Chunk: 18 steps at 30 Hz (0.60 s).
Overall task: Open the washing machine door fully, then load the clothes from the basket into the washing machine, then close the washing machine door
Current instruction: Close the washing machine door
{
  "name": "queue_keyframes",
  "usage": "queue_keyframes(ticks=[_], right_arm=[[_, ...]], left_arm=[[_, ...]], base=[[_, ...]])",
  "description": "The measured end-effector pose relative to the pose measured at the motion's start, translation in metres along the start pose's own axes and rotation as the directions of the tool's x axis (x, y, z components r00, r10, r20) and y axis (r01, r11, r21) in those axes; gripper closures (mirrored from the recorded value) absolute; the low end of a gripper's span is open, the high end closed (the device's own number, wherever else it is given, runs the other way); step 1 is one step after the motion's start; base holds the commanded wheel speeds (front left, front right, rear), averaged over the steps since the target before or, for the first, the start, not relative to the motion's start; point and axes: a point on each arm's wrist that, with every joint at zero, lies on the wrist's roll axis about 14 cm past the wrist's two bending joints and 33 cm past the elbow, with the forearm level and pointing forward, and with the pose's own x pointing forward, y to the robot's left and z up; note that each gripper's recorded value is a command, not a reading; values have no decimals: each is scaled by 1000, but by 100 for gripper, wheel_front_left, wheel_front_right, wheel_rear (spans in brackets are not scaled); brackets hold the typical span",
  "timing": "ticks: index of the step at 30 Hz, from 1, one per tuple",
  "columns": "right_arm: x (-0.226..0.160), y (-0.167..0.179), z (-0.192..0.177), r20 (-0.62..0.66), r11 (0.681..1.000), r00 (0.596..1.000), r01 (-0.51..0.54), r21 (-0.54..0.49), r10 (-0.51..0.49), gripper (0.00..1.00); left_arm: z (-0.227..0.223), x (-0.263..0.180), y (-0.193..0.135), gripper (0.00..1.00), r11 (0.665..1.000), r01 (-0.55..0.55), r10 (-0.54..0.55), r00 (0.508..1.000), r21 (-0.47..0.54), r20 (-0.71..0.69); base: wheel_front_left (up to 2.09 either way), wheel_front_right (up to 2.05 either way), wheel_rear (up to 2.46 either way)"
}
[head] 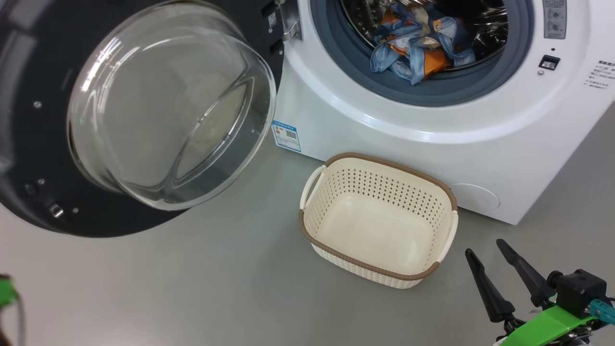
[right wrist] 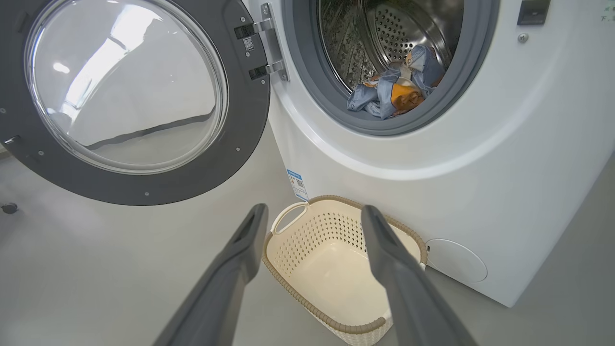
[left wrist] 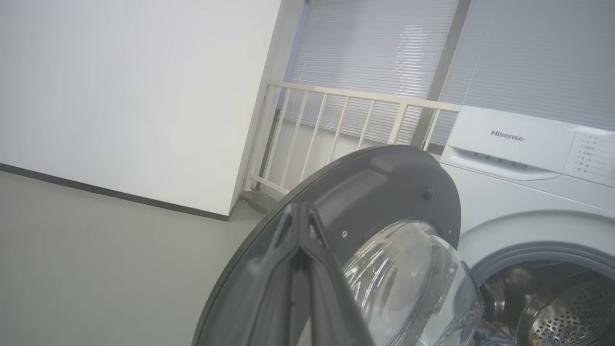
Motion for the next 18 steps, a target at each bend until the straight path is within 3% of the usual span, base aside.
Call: queue_keyframes(ticks=[2, 4, 9, 14, 18], right_arm=[[-3, -1, -2, -3, 1000, 1000, 8, 6, -8, 0], [-5, -3, -2, -1, 1000, 1000, 17, 11, -16, 0], [-10, -12, -3, 0, 999, 999, 44, 16, -44, 0], [-14, -24, -7, -5, 997, 997, 77, 26, -77, 0], [-18, -33, -13, -15, 994, 995, 101, 30, -100, 0]], left_arm=[[17, 17, 2, 100, 999, 18, -16, 999, -38, 46], [31, 35, 9, 100, 991, 7, 5, 996, -136, 87], [52, 73, 23, 100, 976, 3, 21, 994, -219, 106], [36, 102, 36, 100, 945, -51, 46, 999, -322, -22], [4, 119, 41, 100, 891, -131, 46, 978, -434, -201]], base=[[0, 0, 0], [0, 0, 0], [0, 0, 0], [0, 0, 0], [0, 0, 0]])
